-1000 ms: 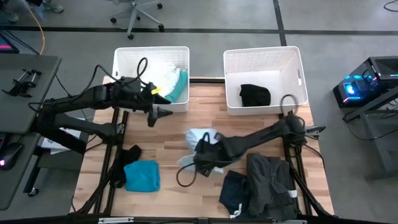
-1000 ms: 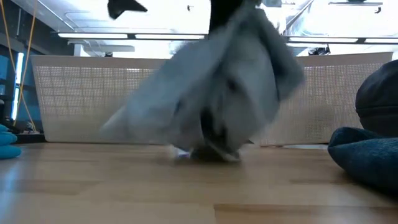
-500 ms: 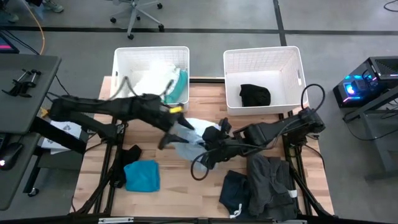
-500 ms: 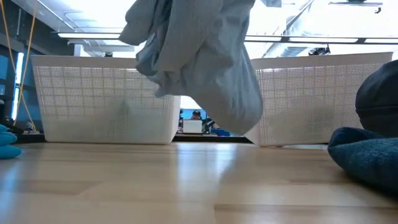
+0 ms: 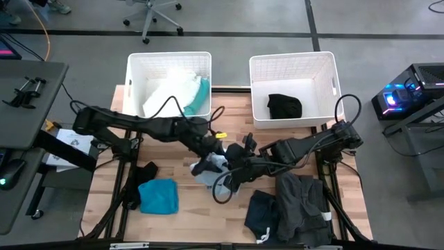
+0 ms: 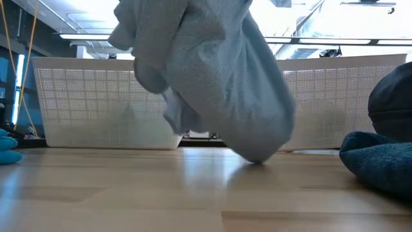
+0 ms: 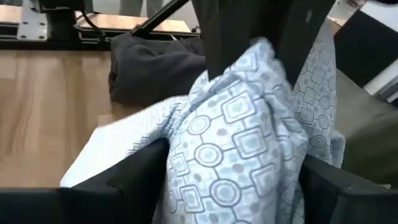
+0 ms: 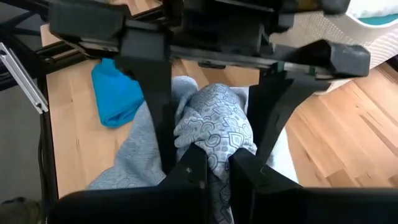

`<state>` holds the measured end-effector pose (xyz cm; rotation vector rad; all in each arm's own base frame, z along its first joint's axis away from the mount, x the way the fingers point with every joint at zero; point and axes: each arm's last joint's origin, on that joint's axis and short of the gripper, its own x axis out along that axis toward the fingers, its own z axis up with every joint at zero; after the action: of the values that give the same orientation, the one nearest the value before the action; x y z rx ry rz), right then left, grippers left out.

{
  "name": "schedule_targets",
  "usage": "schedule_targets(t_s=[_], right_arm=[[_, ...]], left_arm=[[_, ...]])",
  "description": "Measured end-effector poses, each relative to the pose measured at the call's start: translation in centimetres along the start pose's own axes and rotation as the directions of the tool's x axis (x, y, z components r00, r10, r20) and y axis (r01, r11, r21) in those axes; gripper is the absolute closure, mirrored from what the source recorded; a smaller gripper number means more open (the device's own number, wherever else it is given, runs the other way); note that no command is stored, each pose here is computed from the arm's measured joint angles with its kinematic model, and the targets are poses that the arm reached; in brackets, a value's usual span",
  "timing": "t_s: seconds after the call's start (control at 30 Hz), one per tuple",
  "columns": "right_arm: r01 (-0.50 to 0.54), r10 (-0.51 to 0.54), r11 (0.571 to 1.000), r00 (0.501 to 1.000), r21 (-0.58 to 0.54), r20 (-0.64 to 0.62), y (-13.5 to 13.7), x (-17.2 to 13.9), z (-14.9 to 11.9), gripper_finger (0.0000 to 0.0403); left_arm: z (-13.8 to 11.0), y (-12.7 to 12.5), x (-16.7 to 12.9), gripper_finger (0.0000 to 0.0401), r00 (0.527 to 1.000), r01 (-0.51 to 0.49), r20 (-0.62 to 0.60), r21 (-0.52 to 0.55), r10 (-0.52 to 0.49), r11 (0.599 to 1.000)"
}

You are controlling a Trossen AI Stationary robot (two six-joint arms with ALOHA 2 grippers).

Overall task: Sort clothes
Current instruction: Put the light blue shirt into the left white bin

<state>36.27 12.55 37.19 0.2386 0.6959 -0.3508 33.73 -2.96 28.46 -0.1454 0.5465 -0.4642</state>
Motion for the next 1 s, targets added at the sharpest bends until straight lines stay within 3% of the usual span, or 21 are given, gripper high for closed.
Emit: schedule_targets(t_s=[0.2, 0.33, 0.53, 0.63, 0.73, 0.83, 0.9, 0.93, 1.0], right_arm=[[-0.001, 0.001, 1.0, 1.0, 0.01, 0.002, 0.0, 0.0, 0.0, 0.0391], [0.018, -0.018, 0.991, 1.0, 0.129, -0.006, -0.3, 0.1, 0.0, 0.0383], [-0.006, 0.005, 0.971, 1.0, 0.241, 0.002, -1.1, -1.6, 0.6, 0.0289], [-0.053, 0.043, 0.977, 0.998, 0.206, 0.051, -1.3, -3.5, 1.1, 0.0236], [-0.017, -0.009, 0.987, 0.986, 0.161, 0.164, -1.3, -5.9, 1.3, 0.0206], [0.084, -0.137, 0.983, 0.928, 0.165, 0.348, -2.1, -9.5, 1.7, 0.0198], [0.168, -0.238, 0.967, 0.865, 0.192, 0.442, -2.5, -11.5, 1.7, 0.0198], [0.204, -0.28, 0.957, 0.835, 0.207, 0.473, -2.6, -12.2, 1.7, 0.0198], [0.251, -0.332, 0.942, 0.796, 0.224, 0.507, -2.7, -13.1, 1.4, 0.0198]], left_arm=[[-0.4, -0.1, 0.7, 0.026, 1.0, 0.012, -0.026, 0.005, -0.011, 1.0], [-0.3, -0.3, 0.4, 0.037, 1.0, 0.006, -0.025, -0.018, -0.007, 1.0], [0.0, -1.2, -1.1, 0.0368, 1.0, 0.015, -0.017, -0.125, -0.017, 0.992], [1.4, -2.3, -3.2, 0.0381, 0.998, 0.037, 0.052, -0.128, -0.031, 0.991], [3.4, -3.6, -6.5, 0.0383, 0.988, 0.021, 0.154, -0.086, -0.007, 0.996], [4.6, -4.5, -10.2, 0.0383, 0.964, -0.139, 0.218, -0.085, 0.155, 0.987], [5.5, -5.0, -13.1, 0.038, 0.901, -0.325, 0.277, -0.08, 0.334, 0.942], [6.0, -5.3, -14.9, 0.0376, 0.844, -0.433, 0.31, -0.083, 0.437, 0.897], [6.8, -5.7, -18.1, 0.0371, 0.691, -0.645, 0.357, -0.088, 0.629, 0.759]])
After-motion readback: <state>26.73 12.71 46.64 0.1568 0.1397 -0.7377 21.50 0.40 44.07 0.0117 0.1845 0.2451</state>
